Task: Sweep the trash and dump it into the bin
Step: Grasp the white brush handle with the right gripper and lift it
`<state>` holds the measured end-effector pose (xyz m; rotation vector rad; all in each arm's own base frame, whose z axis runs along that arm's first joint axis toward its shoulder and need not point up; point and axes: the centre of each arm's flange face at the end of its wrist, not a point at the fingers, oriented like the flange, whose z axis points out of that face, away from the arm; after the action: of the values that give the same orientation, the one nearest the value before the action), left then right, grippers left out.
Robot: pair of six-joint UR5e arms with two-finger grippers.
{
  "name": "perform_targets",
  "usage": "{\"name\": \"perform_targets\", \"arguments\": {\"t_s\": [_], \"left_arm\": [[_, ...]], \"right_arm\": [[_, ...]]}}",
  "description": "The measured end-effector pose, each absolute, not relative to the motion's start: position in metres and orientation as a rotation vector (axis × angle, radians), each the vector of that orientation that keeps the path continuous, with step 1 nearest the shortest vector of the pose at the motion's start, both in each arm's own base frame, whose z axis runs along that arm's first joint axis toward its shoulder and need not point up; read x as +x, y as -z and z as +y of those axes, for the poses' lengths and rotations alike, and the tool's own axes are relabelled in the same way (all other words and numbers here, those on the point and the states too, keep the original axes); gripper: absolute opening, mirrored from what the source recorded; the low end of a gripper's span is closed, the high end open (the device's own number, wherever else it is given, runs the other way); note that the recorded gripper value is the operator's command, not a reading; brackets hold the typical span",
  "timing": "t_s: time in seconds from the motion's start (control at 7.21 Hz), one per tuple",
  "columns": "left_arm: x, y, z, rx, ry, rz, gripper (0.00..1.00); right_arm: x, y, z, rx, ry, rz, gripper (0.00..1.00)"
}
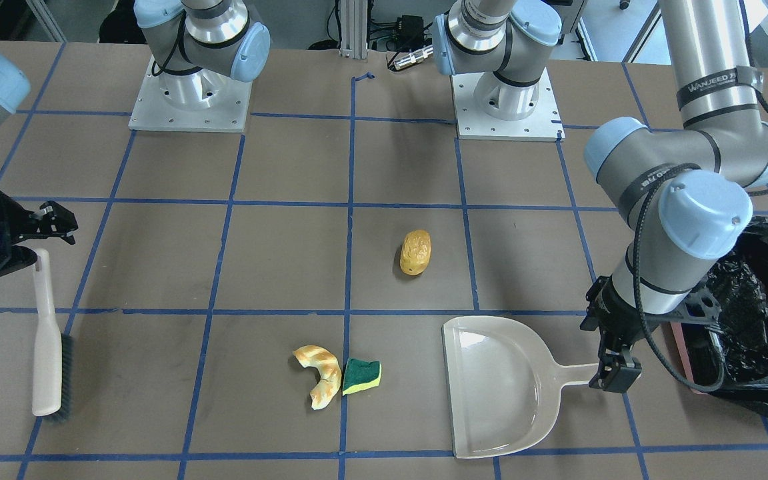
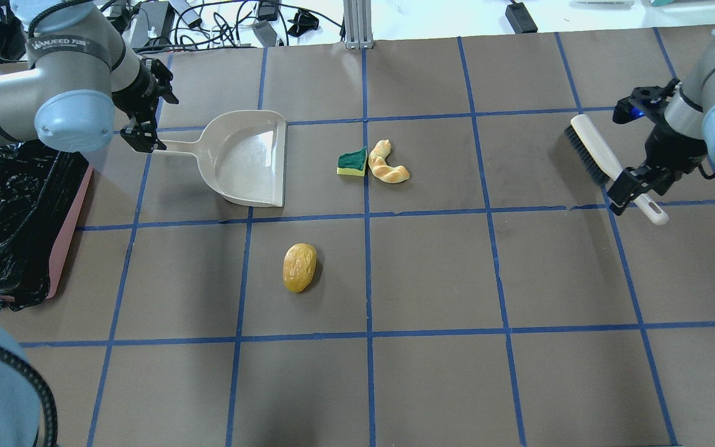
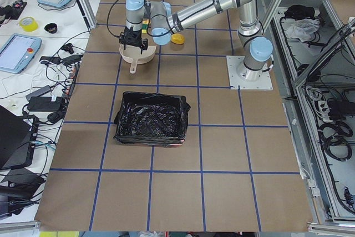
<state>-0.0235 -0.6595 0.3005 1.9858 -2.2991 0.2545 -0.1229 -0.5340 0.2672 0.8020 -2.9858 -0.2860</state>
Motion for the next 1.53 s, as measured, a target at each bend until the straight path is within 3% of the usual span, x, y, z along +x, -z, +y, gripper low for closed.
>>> {"name": "perform_targets", "arguments": {"t_s": [0.14, 0.69, 0.97, 1.11, 1.25, 1.39, 1.53], "left_arm": [[-0.017, -0.294, -0.667, 1.997, -0.25, -2.295, 1.0], [0.031, -0.261, -0.678, 2.093, -0.2, -2.241, 1.0], [0.032, -0.252, -0.677, 2.131, -0.178, -2.212, 1.0], [0.032, -0.249, -0.675, 2.146, -0.167, -2.205, 0.93], [0.032, -0.245, -0.674, 2.155, -0.154, -2.206, 0.77], [0.031, -0.242, -0.672, 2.163, -0.133, -2.212, 0.38], [0.03, -0.239, -0.671, 2.169, -0.109, -2.219, 0.01]], "right_arm": [[-0.13, -0.26, -0.535, 0.818, 0.29, -2.983, 0.84], [-0.133, -0.245, -0.536, 0.705, 0.307, -3.026, 0.8], [-0.134, -0.233, -0.538, 0.701, 0.331, -3.037, 0.7], [-0.134, -0.232, -0.539, 0.7, 0.335, -3.039, 0.35], [-0.134, -0.232, -0.539, 0.702, 0.334, -3.037, 0.06], [-0.135, -0.232, -0.539, 0.704, 0.337, -3.035, 0.0], [-0.135, -0.232, -0.539, 0.703, 0.338, -3.034, 0.0]]}}
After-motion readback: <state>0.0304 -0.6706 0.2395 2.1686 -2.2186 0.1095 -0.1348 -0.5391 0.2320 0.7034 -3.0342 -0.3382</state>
